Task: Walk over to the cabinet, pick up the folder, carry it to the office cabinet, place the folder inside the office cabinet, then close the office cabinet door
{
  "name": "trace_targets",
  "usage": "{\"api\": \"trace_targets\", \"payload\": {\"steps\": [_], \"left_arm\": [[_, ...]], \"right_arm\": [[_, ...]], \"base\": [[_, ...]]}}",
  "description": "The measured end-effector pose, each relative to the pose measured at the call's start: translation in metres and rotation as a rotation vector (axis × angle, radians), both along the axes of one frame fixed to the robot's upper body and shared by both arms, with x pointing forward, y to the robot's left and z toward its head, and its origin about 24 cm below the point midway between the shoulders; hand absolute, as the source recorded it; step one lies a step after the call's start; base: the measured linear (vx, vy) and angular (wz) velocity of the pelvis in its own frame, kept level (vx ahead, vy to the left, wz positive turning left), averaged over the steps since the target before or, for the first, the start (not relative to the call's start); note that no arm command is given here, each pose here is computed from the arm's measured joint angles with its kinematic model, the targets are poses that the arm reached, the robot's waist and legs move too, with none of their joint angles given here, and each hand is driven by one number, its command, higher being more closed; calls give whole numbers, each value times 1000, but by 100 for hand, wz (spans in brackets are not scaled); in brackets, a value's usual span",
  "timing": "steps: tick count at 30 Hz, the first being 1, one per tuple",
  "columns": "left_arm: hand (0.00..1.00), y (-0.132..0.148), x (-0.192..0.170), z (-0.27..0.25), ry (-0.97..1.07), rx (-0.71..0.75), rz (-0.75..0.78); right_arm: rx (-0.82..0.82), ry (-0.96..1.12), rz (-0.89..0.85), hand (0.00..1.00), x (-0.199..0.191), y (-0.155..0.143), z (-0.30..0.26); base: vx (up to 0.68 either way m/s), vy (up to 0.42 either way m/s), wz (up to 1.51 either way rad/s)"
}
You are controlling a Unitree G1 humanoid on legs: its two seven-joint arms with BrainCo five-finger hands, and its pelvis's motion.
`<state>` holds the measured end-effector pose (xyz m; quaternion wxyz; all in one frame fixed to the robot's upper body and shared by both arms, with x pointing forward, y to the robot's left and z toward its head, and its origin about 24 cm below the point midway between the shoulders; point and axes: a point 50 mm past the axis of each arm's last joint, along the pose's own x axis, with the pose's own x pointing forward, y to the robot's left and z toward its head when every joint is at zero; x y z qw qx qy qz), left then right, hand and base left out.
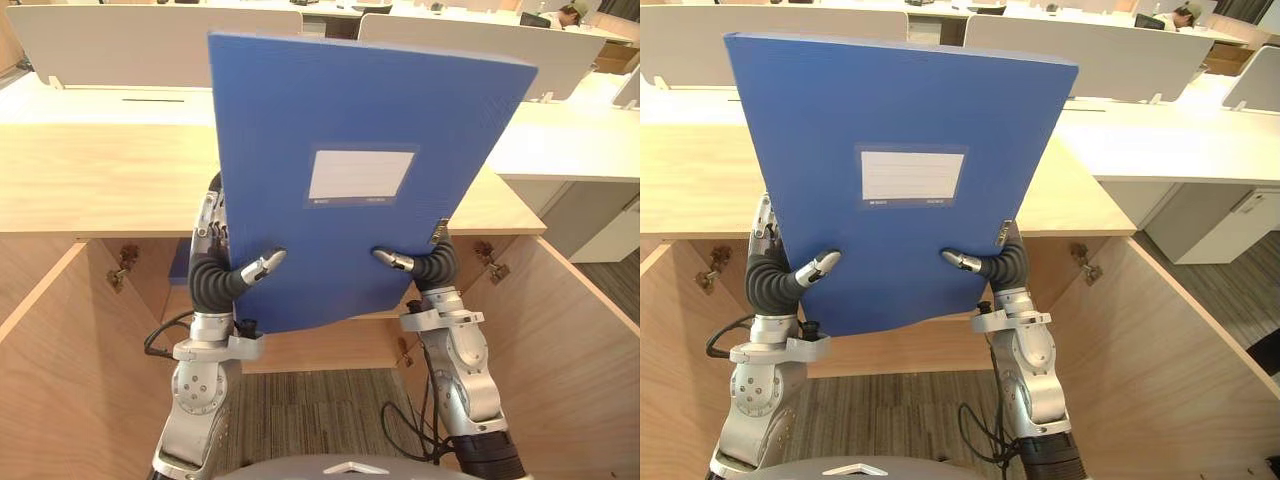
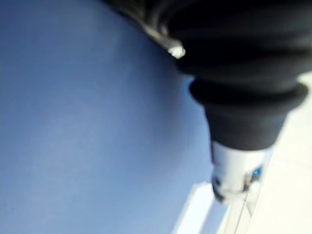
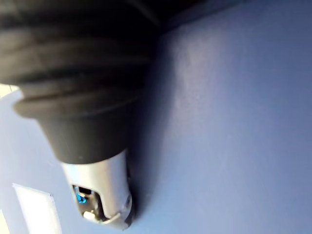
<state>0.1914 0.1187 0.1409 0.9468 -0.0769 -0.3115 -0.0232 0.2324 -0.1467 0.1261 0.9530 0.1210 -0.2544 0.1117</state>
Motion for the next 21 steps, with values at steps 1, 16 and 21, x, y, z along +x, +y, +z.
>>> {"api": "trace_targets", "payload": {"steps": [1,16,21], "left_arm": [[0,2,1,0,1,6,14],[0,78,-7,-95,502,27,452],[0,86,-15,-123,647,46,469]], "right_arm": [[3,1,-2,100,0,0,0],[37,84,-227,100,-10,-20,-17],[-23,111,-251,100,-11,-22,-21]], "base": [[0,0,0],[-5,-6,5],[-6,-1,2]]}}
